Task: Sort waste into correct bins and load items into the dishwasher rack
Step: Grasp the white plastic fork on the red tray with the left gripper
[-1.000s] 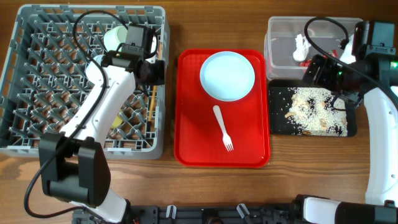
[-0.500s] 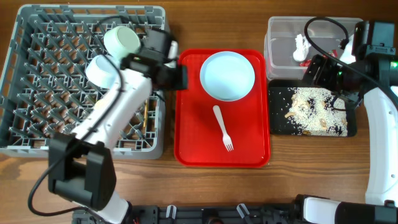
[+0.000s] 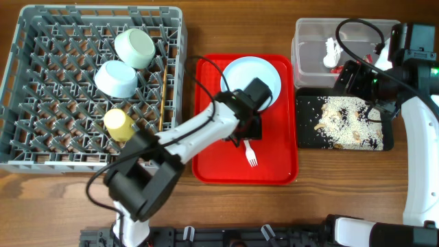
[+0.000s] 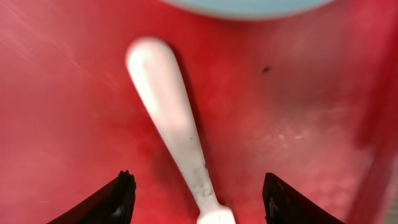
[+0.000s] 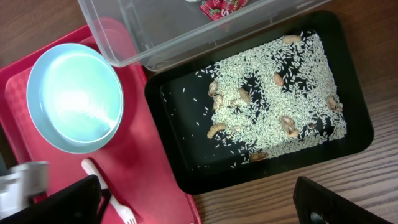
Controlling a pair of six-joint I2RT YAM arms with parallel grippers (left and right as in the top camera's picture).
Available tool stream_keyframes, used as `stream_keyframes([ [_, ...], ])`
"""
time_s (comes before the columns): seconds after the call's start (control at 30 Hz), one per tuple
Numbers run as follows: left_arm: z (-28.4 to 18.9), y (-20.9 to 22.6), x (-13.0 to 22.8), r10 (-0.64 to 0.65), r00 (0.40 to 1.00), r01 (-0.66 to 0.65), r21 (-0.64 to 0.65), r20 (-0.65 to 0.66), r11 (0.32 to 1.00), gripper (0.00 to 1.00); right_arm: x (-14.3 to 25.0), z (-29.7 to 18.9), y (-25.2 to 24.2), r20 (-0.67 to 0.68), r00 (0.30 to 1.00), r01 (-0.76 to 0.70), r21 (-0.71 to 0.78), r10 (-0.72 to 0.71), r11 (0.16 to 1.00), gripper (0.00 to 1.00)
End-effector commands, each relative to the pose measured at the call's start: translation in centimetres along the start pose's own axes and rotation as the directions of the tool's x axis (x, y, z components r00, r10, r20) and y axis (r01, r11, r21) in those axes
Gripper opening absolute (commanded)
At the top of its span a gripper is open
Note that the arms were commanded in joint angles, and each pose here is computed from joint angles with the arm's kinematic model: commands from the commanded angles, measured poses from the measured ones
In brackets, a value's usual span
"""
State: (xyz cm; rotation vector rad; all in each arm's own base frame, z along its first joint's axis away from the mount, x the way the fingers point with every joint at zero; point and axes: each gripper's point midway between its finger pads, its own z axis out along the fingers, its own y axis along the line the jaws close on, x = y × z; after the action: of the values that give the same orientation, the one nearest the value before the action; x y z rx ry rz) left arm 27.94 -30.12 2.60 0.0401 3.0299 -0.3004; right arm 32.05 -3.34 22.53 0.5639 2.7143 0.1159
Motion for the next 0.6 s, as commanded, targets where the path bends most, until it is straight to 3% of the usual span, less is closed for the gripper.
stream_keyframes([
  [0.0,2.6,0.5,1.4,-0.039,0.999,0.037,-0.065,-0.038,0.997,0.61,0.0,0.0,-0.2,0.0,1.0,-0.003,0.011,0.003,1.0,1.0],
  [0.1,3.2,0.7,1.7,-0.04,0.998,0.036,-0.075,-0.053,0.997,0.27,0.0,0.0,-0.2,0.0,1.0,-0.003,0.011,0.003,1.0,1.0],
  [0.13,3.2,0.7,1.7,-0.04,0.998,0.036,-0.075,-0.053,0.997,0.22,0.0,0.0,-0.2,0.0,1.0,-0.003,0.011,0.003,1.0,1.0],
  [0.37,3.2,0.9,1.7,-0.044,0.998,0.04,-0.079,-0.055,0.996,0.04,0.0,0.0,-0.2,0.0,1.0,-0.003,0.011,0.003,1.0,1.0],
  [0.57,2.6,2.2,1.0,-0.081,0.995,0.075,-0.094,-0.058,0.993,0.04,0.0,0.0,-0.2,0.0,1.0,-0.003,0.011,0.003,1.0,1.0],
])
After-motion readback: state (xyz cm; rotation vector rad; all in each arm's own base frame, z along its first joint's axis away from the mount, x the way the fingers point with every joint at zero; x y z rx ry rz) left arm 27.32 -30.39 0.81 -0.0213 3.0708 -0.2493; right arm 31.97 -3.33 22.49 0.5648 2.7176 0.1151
